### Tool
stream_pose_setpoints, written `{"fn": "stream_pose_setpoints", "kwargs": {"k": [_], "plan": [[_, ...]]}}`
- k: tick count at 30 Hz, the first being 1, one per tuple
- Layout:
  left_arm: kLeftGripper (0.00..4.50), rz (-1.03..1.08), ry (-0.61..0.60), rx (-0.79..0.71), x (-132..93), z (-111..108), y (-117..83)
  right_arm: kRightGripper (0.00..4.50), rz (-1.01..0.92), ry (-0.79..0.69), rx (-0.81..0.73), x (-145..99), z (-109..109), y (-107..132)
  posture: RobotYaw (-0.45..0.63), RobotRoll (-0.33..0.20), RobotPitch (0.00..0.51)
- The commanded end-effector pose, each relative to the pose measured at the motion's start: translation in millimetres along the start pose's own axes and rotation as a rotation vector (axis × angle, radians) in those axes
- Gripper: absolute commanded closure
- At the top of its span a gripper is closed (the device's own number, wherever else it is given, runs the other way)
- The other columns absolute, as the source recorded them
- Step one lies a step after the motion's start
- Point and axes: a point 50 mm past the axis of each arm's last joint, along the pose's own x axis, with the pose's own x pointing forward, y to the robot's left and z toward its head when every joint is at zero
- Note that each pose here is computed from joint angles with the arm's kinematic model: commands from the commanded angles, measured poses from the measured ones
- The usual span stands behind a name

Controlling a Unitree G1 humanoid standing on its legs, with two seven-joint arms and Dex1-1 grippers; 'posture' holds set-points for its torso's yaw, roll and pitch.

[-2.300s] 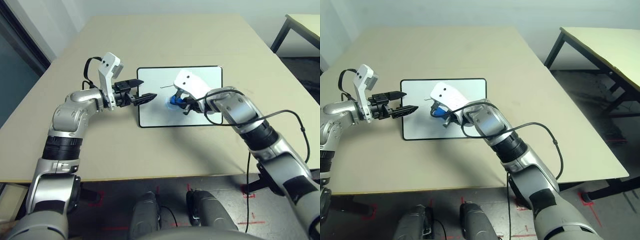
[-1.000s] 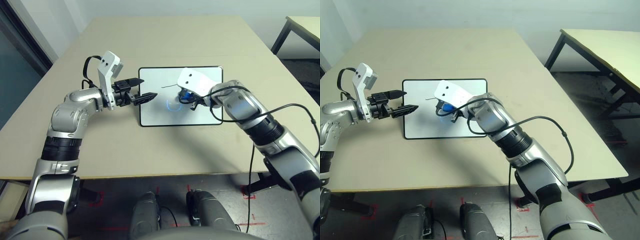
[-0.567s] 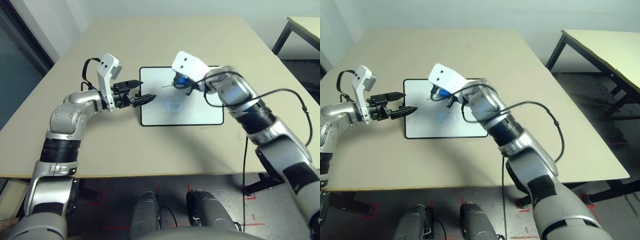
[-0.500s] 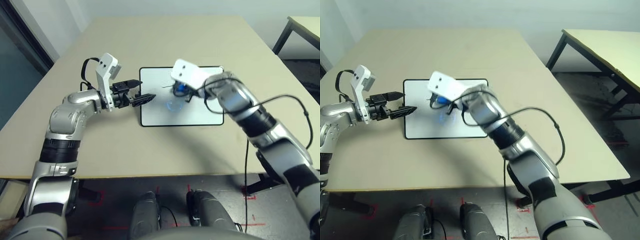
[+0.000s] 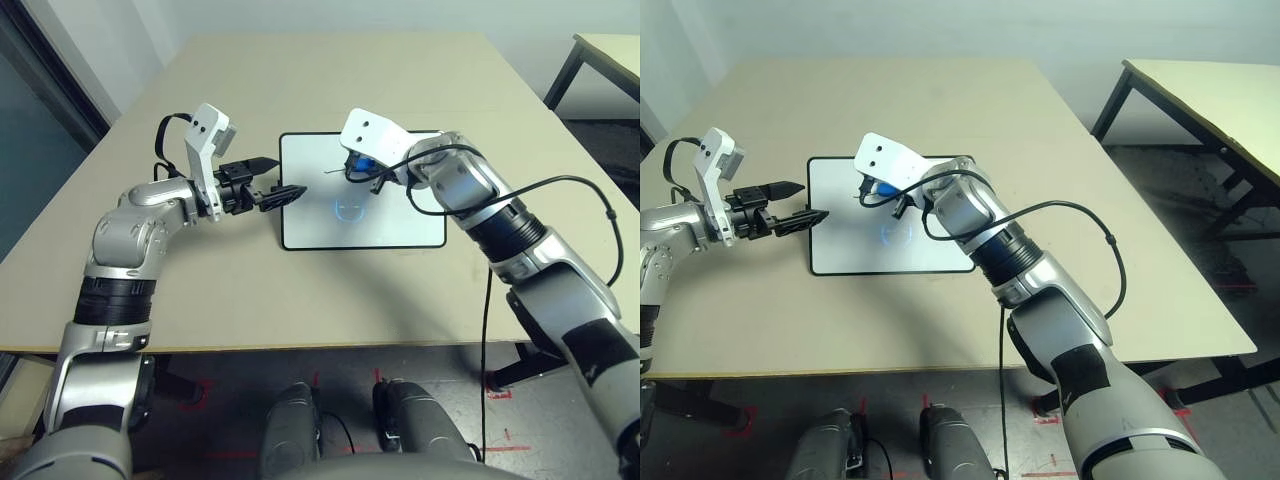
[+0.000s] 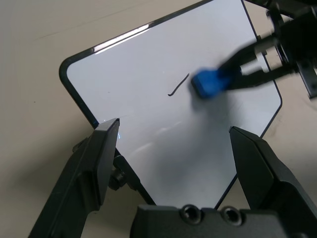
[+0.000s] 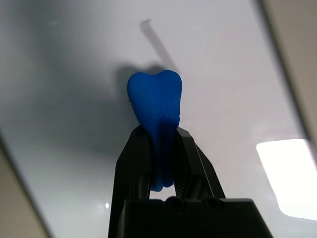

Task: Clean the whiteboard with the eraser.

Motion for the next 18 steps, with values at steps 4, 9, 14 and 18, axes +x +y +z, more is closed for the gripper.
{"fn": "stream_pose_setpoints", "kwargs": {"k": [4, 9, 14, 18], "plan": [[0.00, 0.017, 0.013, -0.015, -4, -3, 3, 3.93, 0.048, 0.060, -0.016, 1, -14, 13, -0.04, 0.000, 0.106], [0.00, 0.015, 0.015, -0.017, -4, -4, 3, 3.93, -0.109, -0.037, 0.003, 3, 15, -28, -0.05, 0.000, 0.105], [0.00, 0.013, 0.015, -0.019, -3, -5, 2, 3.93, -0.103, -0.043, -0.002, 10, 20, -31, -0.04, 0.000, 0.104], [0.00, 0.017, 0.015, -0.021, -6, -5, 1, 3.93, 0.012, 0.006, -0.021, 12, 4, -3, -0.03, 0.000, 0.105]]}}
